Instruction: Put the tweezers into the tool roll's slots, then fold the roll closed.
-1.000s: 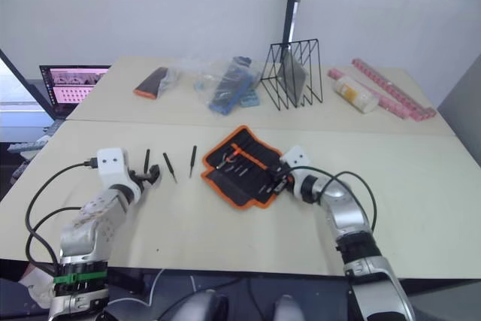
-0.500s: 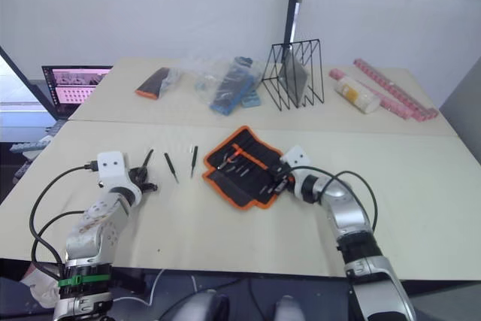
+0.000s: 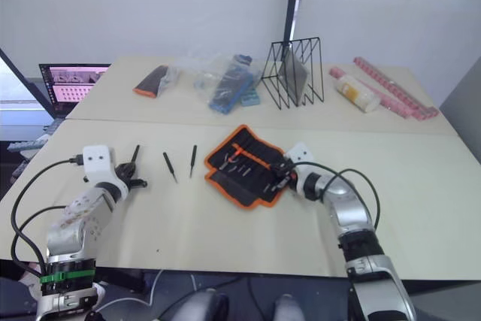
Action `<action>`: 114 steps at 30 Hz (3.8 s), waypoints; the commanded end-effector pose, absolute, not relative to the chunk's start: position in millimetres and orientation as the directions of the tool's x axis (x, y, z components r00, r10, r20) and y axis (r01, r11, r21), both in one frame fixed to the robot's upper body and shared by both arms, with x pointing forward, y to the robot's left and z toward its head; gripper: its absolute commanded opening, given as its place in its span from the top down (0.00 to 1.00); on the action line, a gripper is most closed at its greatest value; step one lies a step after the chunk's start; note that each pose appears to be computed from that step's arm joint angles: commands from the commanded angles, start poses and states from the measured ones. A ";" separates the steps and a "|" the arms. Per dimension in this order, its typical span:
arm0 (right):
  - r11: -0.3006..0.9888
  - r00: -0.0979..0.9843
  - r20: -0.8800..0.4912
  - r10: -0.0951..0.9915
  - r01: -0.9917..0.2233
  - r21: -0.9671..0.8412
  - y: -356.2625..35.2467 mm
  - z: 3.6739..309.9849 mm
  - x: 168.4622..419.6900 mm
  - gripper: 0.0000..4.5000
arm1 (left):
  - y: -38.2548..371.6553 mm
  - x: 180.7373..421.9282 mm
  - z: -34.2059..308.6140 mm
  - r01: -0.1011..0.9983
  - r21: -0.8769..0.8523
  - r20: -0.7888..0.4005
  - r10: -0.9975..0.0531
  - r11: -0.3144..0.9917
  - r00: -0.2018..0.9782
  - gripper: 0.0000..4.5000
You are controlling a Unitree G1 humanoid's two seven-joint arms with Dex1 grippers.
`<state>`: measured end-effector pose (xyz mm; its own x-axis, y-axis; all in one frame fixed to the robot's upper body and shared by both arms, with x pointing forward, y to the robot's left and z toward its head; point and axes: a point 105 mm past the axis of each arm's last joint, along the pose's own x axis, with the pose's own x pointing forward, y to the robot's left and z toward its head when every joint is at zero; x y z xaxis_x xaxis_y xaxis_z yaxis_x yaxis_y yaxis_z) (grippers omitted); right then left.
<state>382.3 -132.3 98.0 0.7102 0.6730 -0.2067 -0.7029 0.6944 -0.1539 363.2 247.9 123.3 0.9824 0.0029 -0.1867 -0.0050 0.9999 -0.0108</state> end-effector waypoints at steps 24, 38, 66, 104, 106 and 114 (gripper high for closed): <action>0.650 0.673 -0.229 0.703 -0.739 -0.177 -135.8 100.1 376.2 1.00 | 85.5 329.8 163.4 0.718 0.017 -0.370 -0.663 0.696 0.651 1.00; 0.659 0.681 -0.223 0.698 -0.732 -0.172 -133.7 97.7 374.1 1.00 | 70.0 338.0 134.2 0.678 -0.072 -0.437 -0.635 0.731 0.638 1.00; 0.673 0.699 -0.219 0.680 -0.715 -0.190 -135.5 96.8 372.5 1.00 | 33.7 365.2 128.0 0.713 -0.017 -0.447 -0.643 0.701 0.622 1.00; 0.667 0.708 -0.228 0.668 -0.706 -0.237 -127.3 93.8 374.4 1.00 | 10.2 390.1 131.0 0.753 -0.013 -0.403 -0.693 0.658 0.598 0.31; 0.672 0.714 -0.225 0.663 -0.700 -0.242 -127.7 94.6 376.8 1.00 | 20.4 387.0 139.9 0.735 -0.031 -0.379 -0.689 0.677 0.618 0.20; 0.683 0.723 -0.162 0.671 -0.688 -0.243 -129.5 113.5 384.5 1.00 | 109.8 384.4 180.8 0.623 0.028 -0.224 -0.603 0.781 0.766 0.01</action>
